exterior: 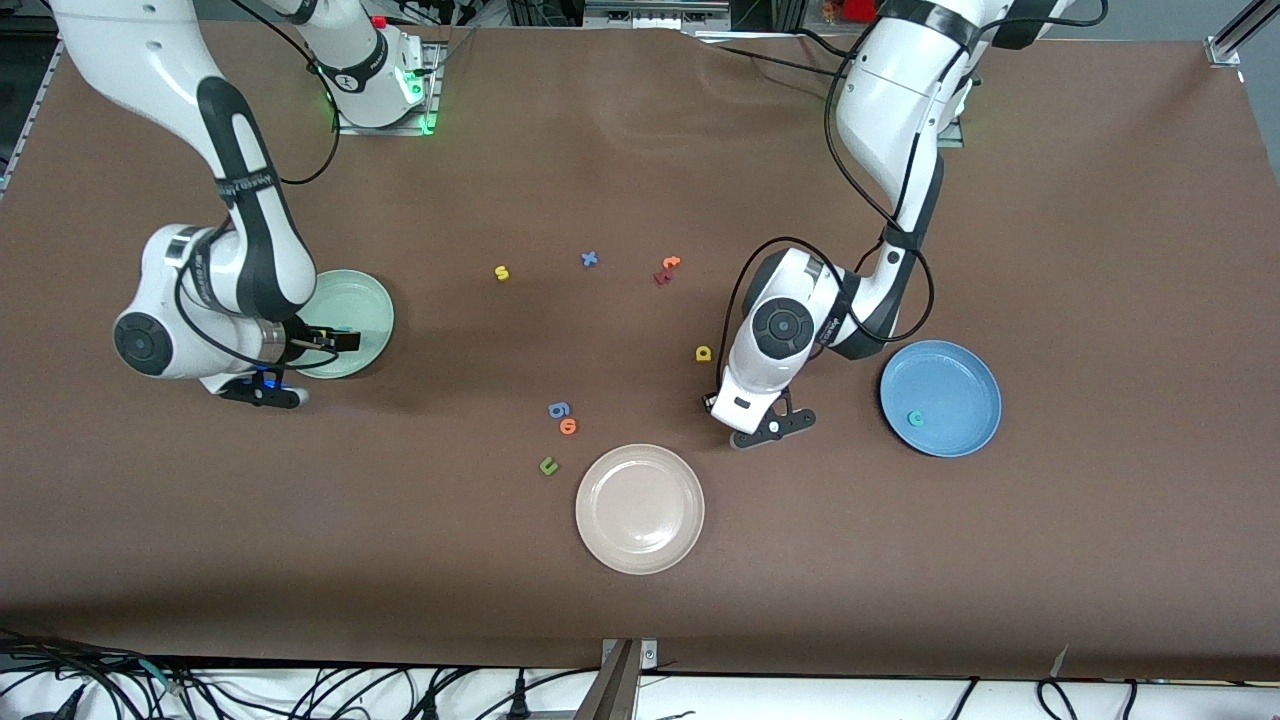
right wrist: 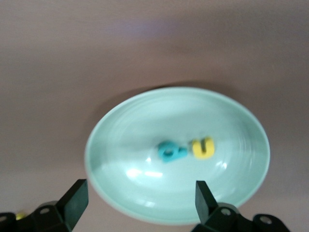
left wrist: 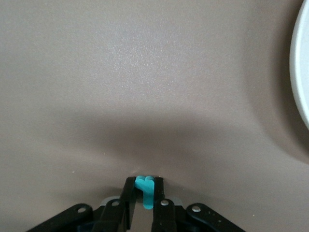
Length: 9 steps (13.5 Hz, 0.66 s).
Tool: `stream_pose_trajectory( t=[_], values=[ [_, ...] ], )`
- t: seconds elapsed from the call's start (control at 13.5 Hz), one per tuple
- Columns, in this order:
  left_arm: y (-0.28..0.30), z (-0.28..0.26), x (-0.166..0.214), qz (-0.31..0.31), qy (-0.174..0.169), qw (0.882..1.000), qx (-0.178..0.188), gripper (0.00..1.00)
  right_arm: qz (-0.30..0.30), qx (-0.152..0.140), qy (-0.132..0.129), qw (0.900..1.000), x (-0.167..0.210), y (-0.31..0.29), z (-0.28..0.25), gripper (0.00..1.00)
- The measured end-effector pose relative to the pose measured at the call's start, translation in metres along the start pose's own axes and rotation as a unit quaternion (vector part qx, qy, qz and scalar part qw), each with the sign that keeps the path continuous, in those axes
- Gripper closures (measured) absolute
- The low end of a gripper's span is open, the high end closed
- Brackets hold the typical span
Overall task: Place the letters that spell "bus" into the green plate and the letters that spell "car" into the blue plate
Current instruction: 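Place the p on the green plate while the left places the 1 on blue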
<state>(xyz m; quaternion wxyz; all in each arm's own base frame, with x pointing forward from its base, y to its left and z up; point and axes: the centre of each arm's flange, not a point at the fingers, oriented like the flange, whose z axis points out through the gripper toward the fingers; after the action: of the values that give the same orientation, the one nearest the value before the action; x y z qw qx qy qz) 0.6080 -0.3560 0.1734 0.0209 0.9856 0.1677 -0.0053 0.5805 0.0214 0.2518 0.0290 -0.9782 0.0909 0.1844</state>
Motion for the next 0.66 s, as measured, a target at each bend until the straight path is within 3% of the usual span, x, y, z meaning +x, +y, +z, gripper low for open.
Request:
stream_pose_trajectory(
  t=[0.37,0.66],
  values=[
    [-0.021,-0.016,0.028,0.042,-0.035,0.998,0.029,0.81,0.06,0.009,0.007,0.998,-0.053,-0.068,-0.058,0.02],
    [-0.065,-0.056,0.065,0.092,-0.073,0.992,0.047,0.81,0.152,0.005,0.015,0.988,-0.093,-0.161,-0.044,0.02]
  ],
)
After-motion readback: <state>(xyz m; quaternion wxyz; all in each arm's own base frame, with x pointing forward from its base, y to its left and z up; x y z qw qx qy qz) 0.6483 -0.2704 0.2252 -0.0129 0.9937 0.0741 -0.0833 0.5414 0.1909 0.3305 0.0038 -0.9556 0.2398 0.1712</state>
